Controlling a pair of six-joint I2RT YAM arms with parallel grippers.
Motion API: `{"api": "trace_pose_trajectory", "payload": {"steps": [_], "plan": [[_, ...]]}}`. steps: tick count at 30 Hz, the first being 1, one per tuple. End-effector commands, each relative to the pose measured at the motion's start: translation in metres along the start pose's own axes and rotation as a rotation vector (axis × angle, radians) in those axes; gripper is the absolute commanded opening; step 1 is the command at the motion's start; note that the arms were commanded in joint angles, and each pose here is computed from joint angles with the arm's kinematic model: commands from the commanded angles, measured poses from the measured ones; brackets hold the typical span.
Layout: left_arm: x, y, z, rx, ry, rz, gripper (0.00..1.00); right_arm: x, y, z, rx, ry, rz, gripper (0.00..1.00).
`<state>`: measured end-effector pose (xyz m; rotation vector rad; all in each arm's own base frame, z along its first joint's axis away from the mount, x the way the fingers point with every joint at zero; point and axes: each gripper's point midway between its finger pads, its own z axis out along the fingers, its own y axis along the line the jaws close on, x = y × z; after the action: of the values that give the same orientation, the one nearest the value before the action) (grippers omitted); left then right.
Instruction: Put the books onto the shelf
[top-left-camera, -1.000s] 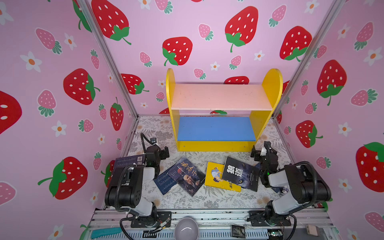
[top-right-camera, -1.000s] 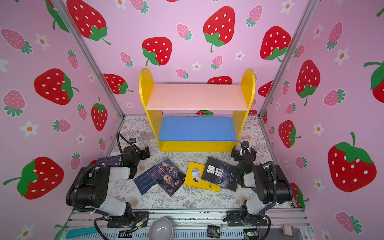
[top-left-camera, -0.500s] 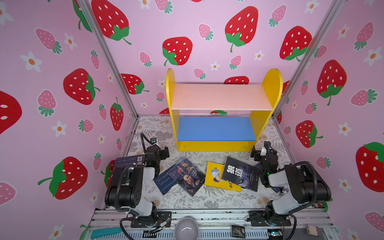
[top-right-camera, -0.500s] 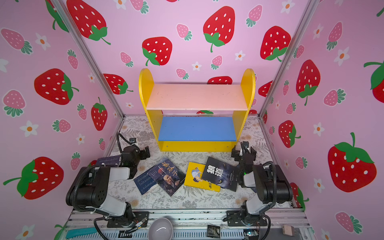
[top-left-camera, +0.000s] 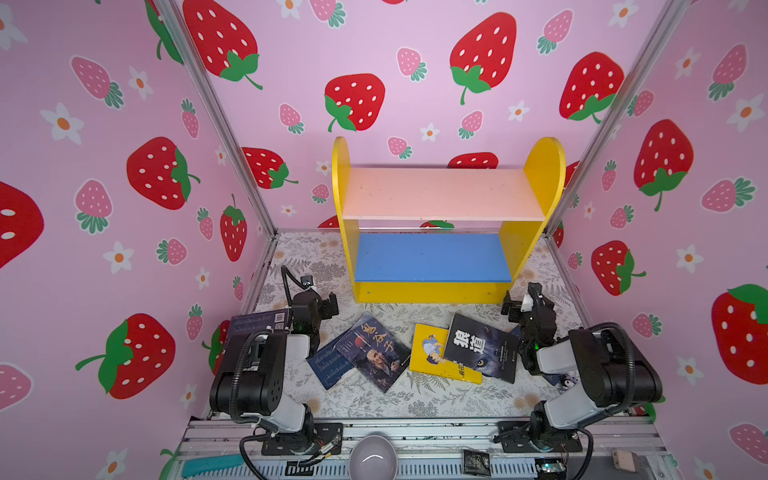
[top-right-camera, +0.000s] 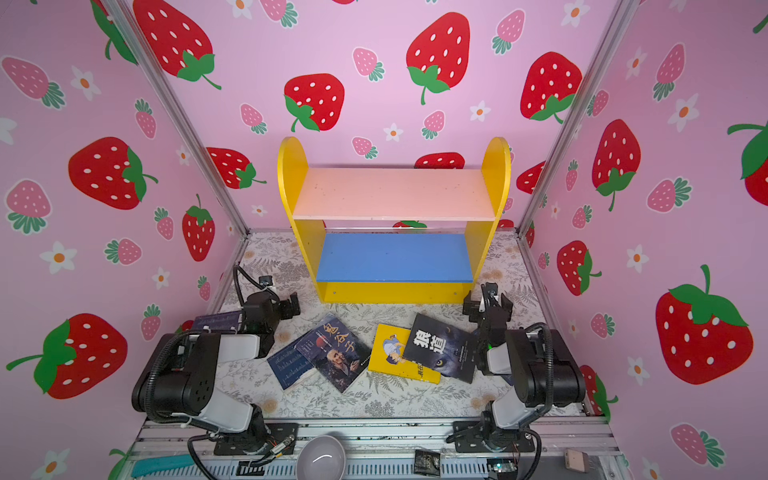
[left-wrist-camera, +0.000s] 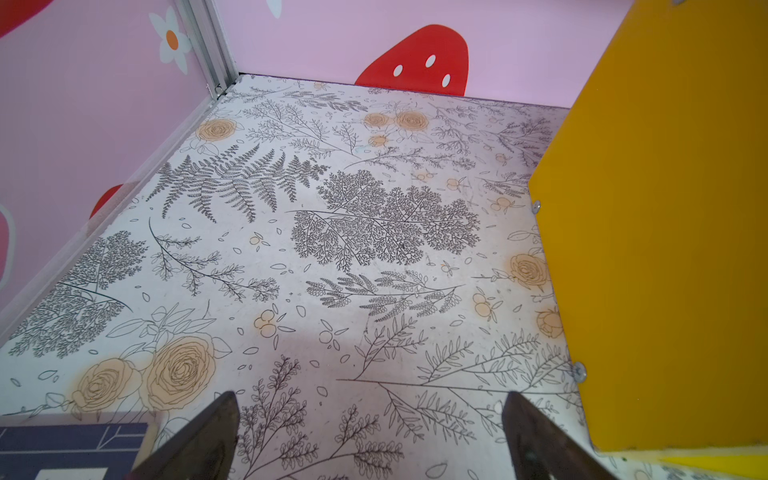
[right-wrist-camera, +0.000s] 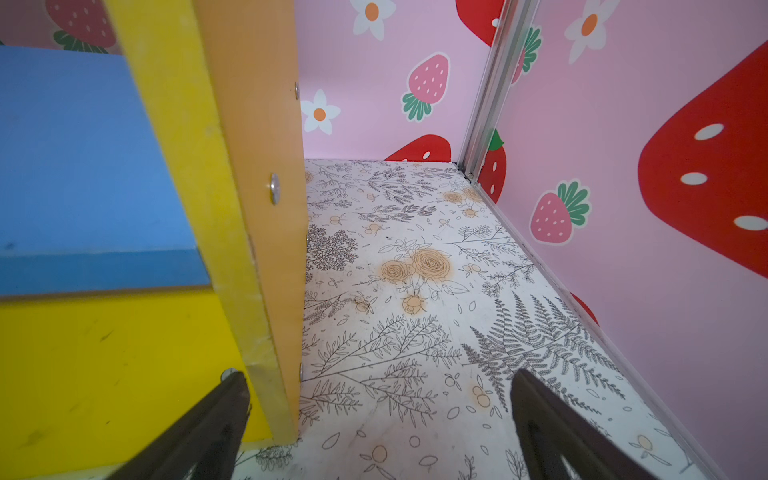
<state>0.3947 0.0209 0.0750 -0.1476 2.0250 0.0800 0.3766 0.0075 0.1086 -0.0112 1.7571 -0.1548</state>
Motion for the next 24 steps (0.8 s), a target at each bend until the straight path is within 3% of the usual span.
{"api": "trace_pose_trajectory", "payload": {"steps": [1, 3, 7, 10, 13, 19, 24], "plan": [[-0.013, -0.003, 0.001, 0.012, -0.037, 0.016, 0.99, -0.013, 0.001, 0.002, 0.001, -0.044, -0.010, 1.00], [-0.016, -0.002, 0.001, 0.007, -0.044, 0.011, 0.99, -0.021, 0.004, 0.003, -0.015, -0.056, -0.010, 1.00], [-0.041, -0.001, -0.012, -0.016, 0.027, 0.017, 0.99, -0.047, 0.005, 0.012, -0.018, 0.051, 0.017, 1.00], [-0.067, -0.004, -0.035, -0.019, 0.094, -0.132, 0.99, -0.079, 0.022, 0.001, -0.123, 0.053, 0.079, 1.00], [-0.076, -0.031, -0.060, 0.085, 0.156, -0.293, 0.99, -0.105, 0.060, -0.024, -0.315, 0.027, 0.178, 1.00], [-0.050, -0.110, -0.115, 0.302, 0.239, -0.448, 0.99, -0.113, 0.155, -0.091, -0.670, 0.094, 0.297, 1.00], [-0.004, -0.153, -0.156, 0.399, 0.375, -0.588, 0.99, -0.107, 0.206, -0.140, -0.848, 0.185, 0.455, 1.00]]}}
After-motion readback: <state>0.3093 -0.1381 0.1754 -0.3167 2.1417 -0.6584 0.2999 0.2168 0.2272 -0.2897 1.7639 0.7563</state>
